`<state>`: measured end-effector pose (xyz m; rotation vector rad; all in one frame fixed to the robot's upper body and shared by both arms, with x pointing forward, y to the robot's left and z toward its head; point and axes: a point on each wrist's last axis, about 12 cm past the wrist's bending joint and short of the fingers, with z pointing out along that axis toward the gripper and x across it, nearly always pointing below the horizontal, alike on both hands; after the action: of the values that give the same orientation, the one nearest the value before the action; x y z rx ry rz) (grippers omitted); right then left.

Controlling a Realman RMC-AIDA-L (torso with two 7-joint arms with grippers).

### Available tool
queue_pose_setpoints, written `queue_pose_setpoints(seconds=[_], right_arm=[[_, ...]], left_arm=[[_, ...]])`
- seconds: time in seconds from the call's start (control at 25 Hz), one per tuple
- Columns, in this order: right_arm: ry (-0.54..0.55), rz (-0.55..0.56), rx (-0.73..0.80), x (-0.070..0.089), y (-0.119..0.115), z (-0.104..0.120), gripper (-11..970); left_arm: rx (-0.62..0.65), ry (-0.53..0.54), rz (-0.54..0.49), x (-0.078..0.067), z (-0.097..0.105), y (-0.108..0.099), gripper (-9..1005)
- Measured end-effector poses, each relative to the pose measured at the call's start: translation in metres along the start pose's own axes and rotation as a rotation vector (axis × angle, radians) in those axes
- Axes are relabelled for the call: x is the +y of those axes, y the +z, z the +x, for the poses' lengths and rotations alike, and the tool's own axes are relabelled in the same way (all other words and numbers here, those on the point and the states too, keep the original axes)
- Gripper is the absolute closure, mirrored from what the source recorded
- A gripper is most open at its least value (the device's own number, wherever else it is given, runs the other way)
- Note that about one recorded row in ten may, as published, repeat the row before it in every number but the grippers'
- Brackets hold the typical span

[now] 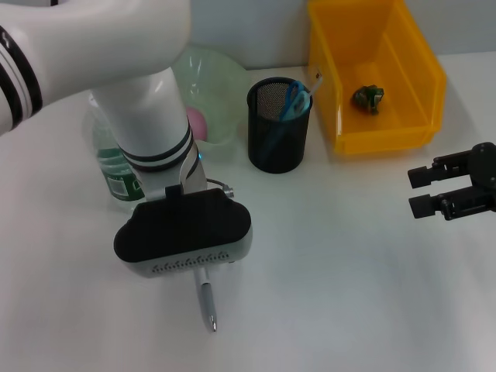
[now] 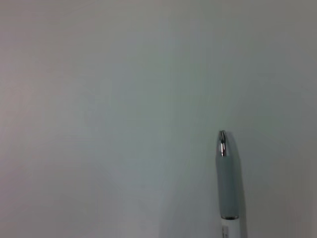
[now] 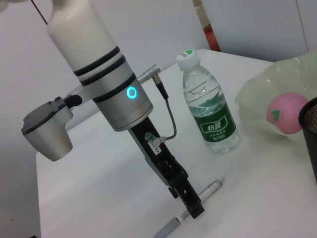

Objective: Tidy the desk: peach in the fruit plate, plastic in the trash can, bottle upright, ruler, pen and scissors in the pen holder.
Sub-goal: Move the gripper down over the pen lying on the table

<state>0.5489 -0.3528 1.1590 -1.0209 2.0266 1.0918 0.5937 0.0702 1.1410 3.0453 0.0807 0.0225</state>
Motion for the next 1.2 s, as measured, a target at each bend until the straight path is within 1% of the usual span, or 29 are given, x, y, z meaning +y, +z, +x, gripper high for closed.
queue_pose_setpoints(seconds=[0.56,1.2], right_arm=[[-0.006,-0.002,0.001,-0.0002,0.0006,-0.0014,252],[-0.009,-0.006,0.011,-0.0002,0.0020,-0.0018,252]], left_arm=[[-0.003,-0.046,0.014,-0.0026,-0.0023,0.0041,245],[-0.012,-0.061,0.020,-0.0053,-0.0047,0.0089,319]])
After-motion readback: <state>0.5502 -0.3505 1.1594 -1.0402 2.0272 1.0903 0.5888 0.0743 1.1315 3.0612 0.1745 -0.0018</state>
